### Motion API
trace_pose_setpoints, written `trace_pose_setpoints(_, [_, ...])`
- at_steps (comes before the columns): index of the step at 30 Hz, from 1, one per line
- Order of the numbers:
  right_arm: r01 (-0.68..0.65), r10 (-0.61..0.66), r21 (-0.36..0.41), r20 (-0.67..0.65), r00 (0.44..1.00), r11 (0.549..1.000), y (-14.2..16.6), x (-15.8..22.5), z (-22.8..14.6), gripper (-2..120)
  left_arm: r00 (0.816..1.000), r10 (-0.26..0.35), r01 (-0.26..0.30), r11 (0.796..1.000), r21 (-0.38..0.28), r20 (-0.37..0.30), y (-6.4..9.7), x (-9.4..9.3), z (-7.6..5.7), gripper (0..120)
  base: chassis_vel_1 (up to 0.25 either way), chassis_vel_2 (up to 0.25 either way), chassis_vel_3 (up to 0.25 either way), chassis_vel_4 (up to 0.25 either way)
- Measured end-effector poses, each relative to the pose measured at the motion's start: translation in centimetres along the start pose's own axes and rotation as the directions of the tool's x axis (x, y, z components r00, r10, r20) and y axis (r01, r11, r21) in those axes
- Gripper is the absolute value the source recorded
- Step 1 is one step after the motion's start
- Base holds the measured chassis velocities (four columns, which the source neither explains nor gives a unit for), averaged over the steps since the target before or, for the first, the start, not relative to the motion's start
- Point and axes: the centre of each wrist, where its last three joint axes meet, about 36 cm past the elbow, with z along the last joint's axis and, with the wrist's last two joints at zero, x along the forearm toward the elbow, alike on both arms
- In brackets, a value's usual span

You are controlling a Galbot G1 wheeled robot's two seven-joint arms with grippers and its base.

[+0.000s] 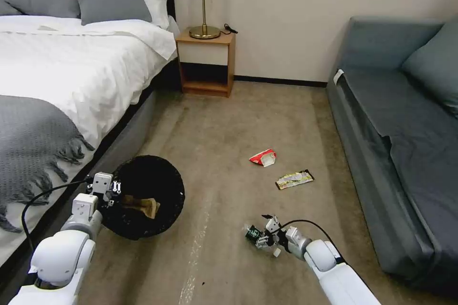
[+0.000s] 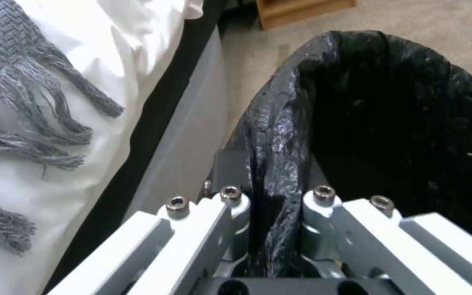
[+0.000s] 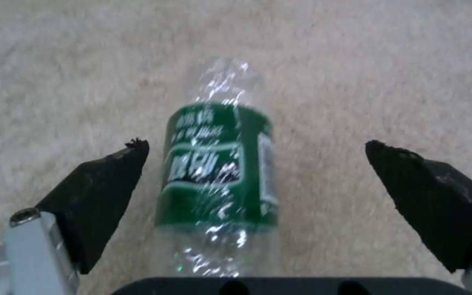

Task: Pick up the trash bin, then pick up the garbage on the floor and place it into the trash bin.

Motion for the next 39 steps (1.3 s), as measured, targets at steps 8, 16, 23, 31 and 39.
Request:
trace_pose_setpoints(8, [0.014,-0.014,-0.001,-0.038,0.999,1.000,0.4,-0.6,1.5,100,1.000,0.013,-0.013,1.000,0.006,0.001,-0.4,0.0,0.0,7,0.000,0.000,0.000,0.000])
trace_pose_setpoints(16, [0.011,-0.011,-0.010,-0.053,0.999,1.000,0.0,-0.4,2.6,85,0.999,0.032,-0.033,0.999,0.011,0.012,-1.2,0.2,-0.3,7,0.000,0.000,0.000,0.000])
trace_pose_setpoints(23, [0.013,-0.014,-0.010,-0.054,0.998,1.000,0.0,-0.4,2.8,62,0.999,0.040,-0.040,0.999,0.013,0.018,-1.5,0.3,-0.6,7,0.000,0.000,0.000,0.000])
trace_pose_setpoints(31, [0.006,-0.006,-0.018,-0.044,0.999,1.000,0.1,-0.2,3.0,33,0.998,0.052,-0.053,0.999,0.012,0.033,-2.1,0.3,-1.3,7,0.000,0.000,0.000,0.000])
trace_pose_setpoints(39, [-0.039,0.040,-0.042,0.031,0.999,0.998,-1.3,0.9,1.1,23,0.998,0.056,-0.057,0.998,0.011,0.040,-2.4,0.3,-1.5,7,0.000,0.000,0.000,0.000])
